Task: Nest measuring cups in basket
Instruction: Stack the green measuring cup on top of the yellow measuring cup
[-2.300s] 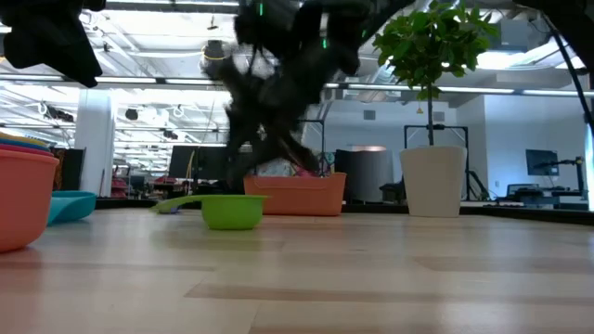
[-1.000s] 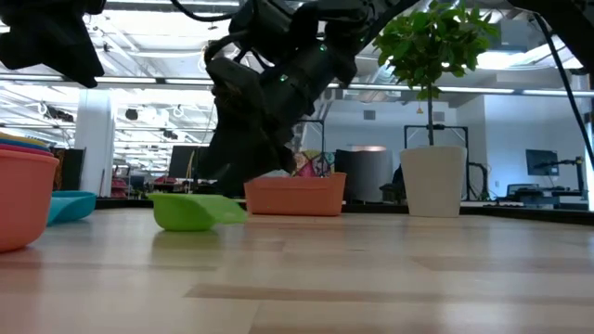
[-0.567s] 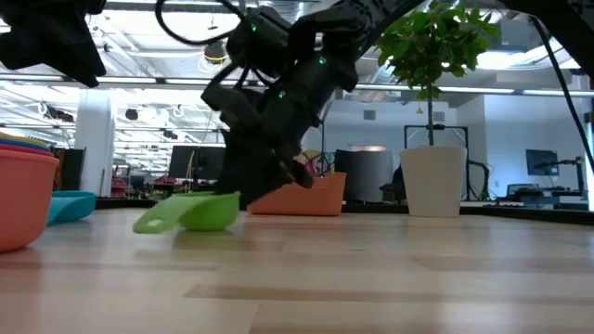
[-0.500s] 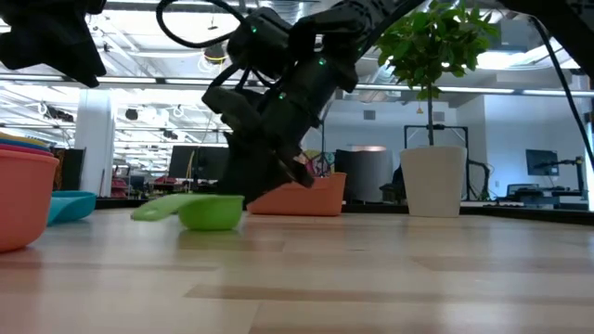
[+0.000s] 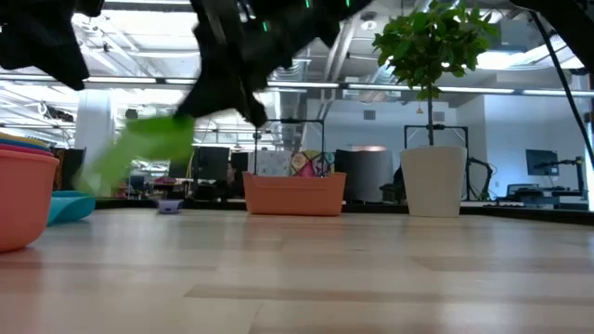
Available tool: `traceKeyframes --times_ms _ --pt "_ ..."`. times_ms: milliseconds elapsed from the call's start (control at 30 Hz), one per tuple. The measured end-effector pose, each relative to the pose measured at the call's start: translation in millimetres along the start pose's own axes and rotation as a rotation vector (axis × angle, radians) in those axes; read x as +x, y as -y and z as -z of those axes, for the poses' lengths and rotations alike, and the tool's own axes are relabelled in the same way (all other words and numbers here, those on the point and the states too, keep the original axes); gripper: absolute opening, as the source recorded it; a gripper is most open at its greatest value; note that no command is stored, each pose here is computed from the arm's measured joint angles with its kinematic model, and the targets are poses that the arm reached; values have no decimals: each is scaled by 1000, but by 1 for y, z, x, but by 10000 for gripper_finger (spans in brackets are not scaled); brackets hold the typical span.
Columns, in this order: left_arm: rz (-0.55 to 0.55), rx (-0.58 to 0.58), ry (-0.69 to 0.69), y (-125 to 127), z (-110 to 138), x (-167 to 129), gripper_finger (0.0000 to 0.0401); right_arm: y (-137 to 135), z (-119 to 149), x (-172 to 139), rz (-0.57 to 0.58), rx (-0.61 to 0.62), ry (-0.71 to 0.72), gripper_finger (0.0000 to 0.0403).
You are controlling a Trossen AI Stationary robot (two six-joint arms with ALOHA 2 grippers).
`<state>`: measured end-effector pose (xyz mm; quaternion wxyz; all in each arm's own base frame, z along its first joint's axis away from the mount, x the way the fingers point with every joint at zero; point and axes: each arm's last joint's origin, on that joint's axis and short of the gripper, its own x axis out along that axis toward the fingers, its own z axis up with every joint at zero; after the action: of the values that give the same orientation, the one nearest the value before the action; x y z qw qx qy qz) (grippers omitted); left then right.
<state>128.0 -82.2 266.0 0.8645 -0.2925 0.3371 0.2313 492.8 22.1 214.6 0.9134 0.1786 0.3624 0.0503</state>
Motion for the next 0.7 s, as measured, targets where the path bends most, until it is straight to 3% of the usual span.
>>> traceKeyframes --times_ms 100,300,533,700 --pt "9 -6 -40 -4 -1 -4 105 -18 -15 -1 -39 -66 53 9" --pt "74 -43 -33 -15 -7 -17 105 -31 -32 -9 -75 -84 121 8" --pt "116 -60 31 -27 -14 -28 105 -14 -30 -9 -18 -29 72 8" --pt "122 -65 29 -28 -15 -29 105 -6 -32 -12 -93 -23 38 8"
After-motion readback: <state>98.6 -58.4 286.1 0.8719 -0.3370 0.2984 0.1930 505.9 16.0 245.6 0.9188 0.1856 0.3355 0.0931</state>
